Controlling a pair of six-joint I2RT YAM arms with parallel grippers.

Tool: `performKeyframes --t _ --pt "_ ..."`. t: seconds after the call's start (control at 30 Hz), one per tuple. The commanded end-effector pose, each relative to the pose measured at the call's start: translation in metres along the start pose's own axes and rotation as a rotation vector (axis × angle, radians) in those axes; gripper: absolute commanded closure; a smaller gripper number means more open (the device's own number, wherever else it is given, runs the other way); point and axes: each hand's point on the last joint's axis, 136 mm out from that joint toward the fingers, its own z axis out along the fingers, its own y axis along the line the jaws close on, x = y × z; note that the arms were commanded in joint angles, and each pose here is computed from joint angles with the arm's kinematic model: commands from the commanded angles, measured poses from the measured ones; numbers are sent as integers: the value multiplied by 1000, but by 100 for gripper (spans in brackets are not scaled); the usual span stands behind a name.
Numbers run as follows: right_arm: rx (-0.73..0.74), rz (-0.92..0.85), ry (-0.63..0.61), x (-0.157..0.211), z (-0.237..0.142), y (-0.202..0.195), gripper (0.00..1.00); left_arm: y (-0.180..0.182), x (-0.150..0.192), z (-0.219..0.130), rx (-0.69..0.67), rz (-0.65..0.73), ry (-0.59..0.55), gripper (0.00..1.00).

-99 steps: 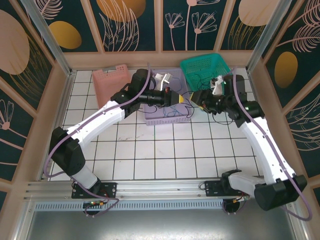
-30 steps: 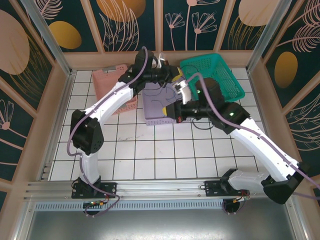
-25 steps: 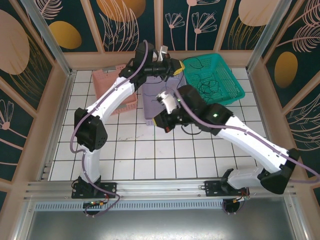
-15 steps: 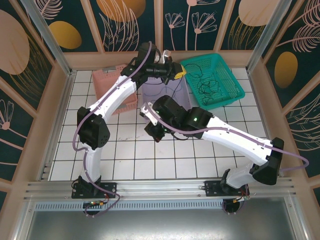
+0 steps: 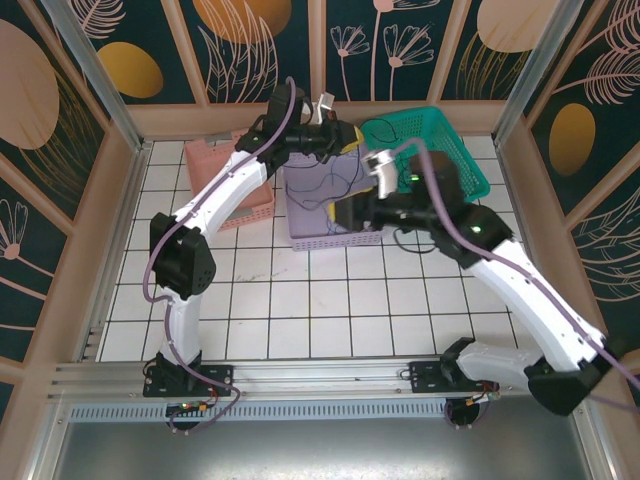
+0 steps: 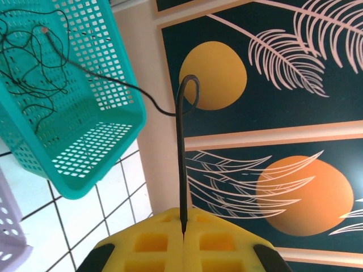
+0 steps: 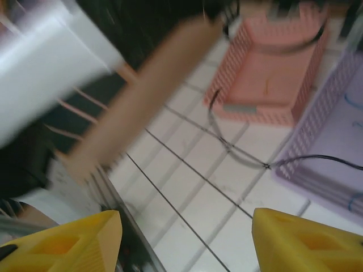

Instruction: Untangle the cables

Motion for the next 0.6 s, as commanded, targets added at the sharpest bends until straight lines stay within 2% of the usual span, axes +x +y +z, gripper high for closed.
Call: performKeyframes --t 0.0,0.07,0.1,0.17,0.23,0.37,0.47,0.57 --pt "-199 132 -78 -19 -25 25 35 -18 -4 -12 14 150 -45 100" --pt "-163 200 -154 -34 -37 9 33 -19 -4 -12 18 172 -44 100" --pt "-91 274 -193 -42 -40 -10 34 -20 -5 -12 22 178 -45 100" --pt "70 458 -277 -53 -47 -57 34 -24 -3 -12 43 196 -39 100" --pt "129 654 -355 -59 -48 -93 33 -28 0 -14 64 213 -36 100" --pt "138 929 -475 -70 -36 -134 33 -30 7 -15 83 226 -10 100" --pt "135 1042 -506 -80 -22 -154 32 -27 14 -14 84 227 9 100" --pt "95 1079 -540 -98 -12 -165 31 -27 24 -14 84 233 30 100"
